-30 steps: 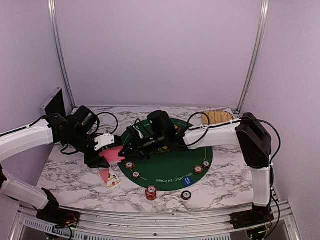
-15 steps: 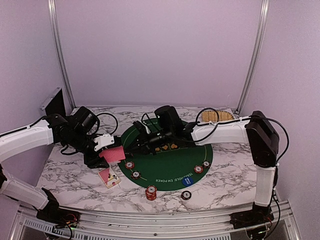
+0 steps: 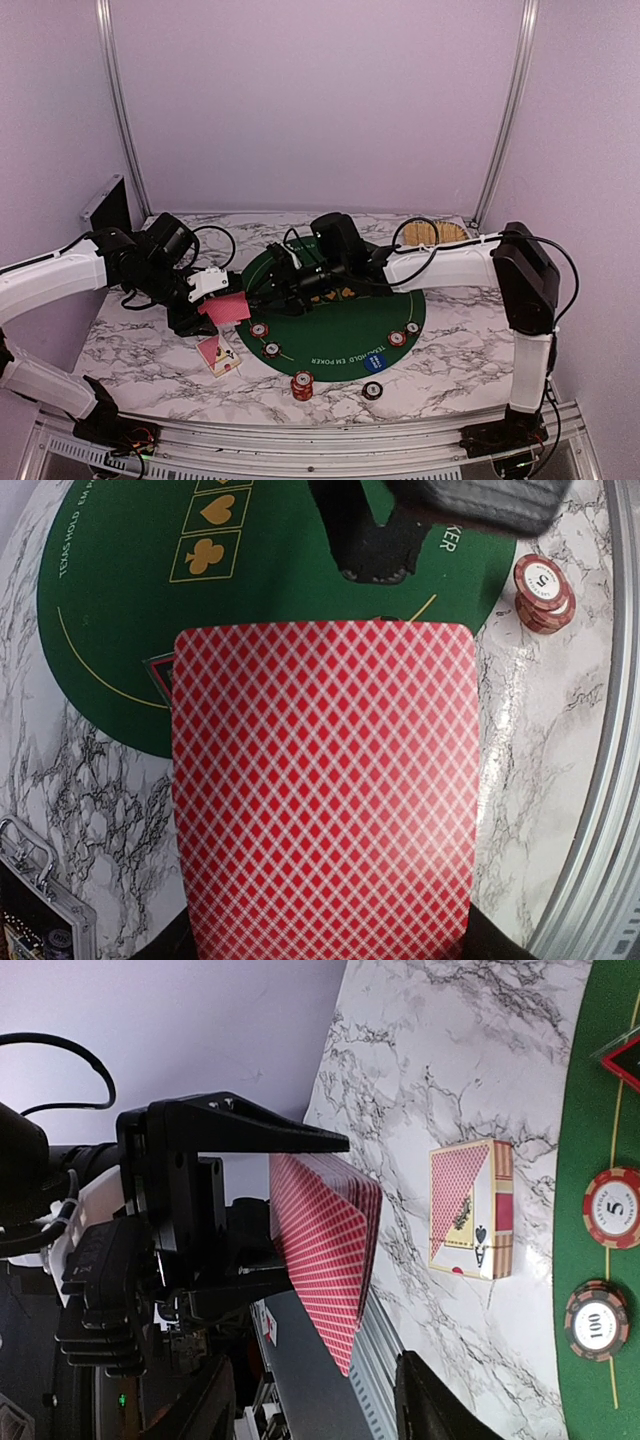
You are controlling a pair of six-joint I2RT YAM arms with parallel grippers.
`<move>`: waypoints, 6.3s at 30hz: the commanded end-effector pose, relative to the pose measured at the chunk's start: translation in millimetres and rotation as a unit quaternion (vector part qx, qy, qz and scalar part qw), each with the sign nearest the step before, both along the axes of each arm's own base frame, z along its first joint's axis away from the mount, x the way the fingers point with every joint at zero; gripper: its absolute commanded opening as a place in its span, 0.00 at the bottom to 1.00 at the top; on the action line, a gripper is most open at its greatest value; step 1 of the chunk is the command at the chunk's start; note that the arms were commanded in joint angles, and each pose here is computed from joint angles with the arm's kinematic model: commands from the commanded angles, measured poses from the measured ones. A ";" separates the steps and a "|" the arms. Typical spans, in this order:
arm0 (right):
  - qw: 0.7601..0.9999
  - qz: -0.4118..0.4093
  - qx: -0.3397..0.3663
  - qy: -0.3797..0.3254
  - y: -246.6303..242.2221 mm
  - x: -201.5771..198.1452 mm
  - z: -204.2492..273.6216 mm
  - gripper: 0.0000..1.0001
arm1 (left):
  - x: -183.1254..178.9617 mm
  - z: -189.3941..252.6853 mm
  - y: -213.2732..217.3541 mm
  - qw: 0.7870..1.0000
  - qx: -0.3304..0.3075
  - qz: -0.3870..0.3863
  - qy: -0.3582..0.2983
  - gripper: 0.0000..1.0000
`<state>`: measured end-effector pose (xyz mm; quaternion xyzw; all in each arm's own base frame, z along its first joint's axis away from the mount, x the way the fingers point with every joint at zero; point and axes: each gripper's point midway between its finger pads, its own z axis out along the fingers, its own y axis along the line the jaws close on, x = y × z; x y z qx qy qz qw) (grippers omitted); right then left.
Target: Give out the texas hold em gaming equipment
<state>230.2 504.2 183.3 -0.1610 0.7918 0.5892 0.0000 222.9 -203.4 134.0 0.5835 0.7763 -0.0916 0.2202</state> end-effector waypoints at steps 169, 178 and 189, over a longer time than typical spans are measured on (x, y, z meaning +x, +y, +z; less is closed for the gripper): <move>0.999 0.010 0.020 0.030 69.5 10.7 -46.6 0.64 | -1.1 15.1 -5.7 1.000 -0.018 0.011 0.018 0.00; 1.000 0.003 0.013 0.025 54.9 13.2 -44.0 0.49 | -0.6 13.8 -4.7 1.000 -0.015 0.013 0.017 0.00; 1.000 -0.010 0.016 0.011 33.6 18.9 -29.3 0.38 | -0.7 11.9 -3.0 1.000 -0.010 0.014 0.016 0.00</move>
